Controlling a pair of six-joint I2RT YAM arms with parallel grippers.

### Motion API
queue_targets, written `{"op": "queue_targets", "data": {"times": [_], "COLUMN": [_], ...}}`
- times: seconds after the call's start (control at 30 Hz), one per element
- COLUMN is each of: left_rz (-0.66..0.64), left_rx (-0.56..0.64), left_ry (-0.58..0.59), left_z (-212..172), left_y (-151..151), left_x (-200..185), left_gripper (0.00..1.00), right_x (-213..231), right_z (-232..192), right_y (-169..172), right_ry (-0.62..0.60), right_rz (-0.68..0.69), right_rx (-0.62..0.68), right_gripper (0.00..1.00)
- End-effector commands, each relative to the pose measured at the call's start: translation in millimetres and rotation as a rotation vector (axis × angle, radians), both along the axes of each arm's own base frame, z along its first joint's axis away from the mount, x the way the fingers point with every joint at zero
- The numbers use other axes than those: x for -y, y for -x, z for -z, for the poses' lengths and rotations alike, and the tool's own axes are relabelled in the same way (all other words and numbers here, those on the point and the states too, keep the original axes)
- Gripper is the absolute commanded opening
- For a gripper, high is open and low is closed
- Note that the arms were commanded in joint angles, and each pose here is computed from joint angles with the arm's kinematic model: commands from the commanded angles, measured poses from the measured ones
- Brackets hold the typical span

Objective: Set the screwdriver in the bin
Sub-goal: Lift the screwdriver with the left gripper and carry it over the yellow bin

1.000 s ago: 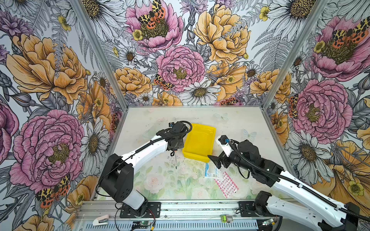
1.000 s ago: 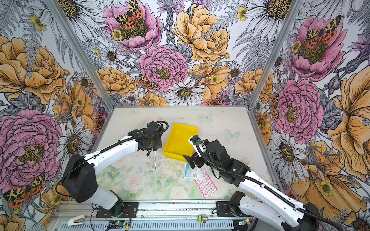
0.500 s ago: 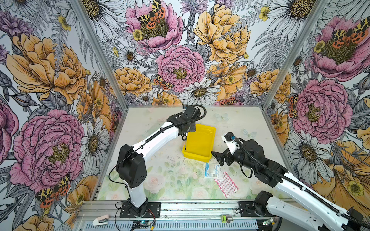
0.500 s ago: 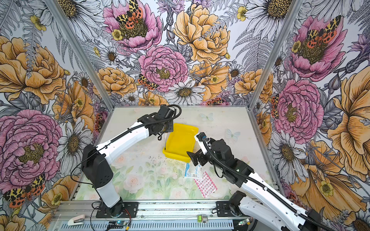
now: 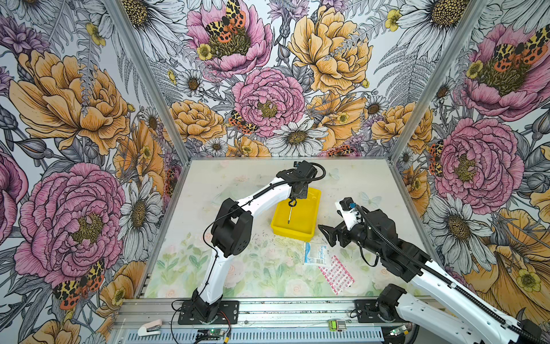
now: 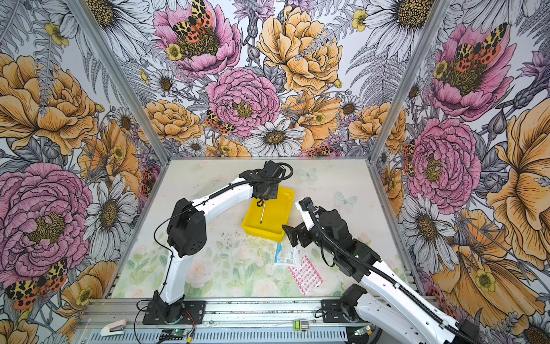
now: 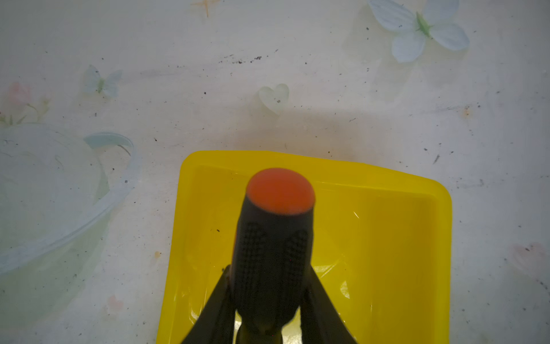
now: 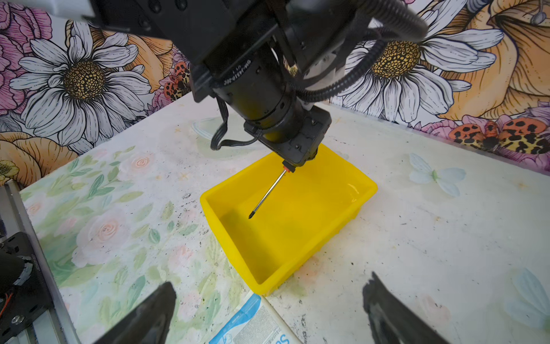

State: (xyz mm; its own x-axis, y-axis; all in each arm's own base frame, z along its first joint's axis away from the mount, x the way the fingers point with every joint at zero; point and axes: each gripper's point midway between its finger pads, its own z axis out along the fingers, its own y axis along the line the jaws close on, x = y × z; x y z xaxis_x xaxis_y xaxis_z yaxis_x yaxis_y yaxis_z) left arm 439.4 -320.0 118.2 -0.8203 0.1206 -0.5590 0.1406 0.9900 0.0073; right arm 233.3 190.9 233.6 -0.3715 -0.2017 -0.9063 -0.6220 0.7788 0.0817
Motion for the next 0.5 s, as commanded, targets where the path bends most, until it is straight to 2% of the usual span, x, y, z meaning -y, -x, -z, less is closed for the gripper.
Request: {"op": "queue_targets", "data": {"times": [0.0, 0.47], "left_rz": [0.021, -0.019], "left_rx": [-0.015, -0.119], "left_ry": [0.031, 0.018], "left_z": [4, 54], "left_y": [0, 11], "left_x": [14, 12], "left_gripper": [0.00, 0.01], "right_x": [5, 9], "right_z": [-4, 5], "right_y": [-4, -9], "right_ry": [-0.027, -0.009], "right_rz": [0.032, 0.055], "right_rx": [0.011, -0.009], "right_gripper": [0.99, 1.00]}}
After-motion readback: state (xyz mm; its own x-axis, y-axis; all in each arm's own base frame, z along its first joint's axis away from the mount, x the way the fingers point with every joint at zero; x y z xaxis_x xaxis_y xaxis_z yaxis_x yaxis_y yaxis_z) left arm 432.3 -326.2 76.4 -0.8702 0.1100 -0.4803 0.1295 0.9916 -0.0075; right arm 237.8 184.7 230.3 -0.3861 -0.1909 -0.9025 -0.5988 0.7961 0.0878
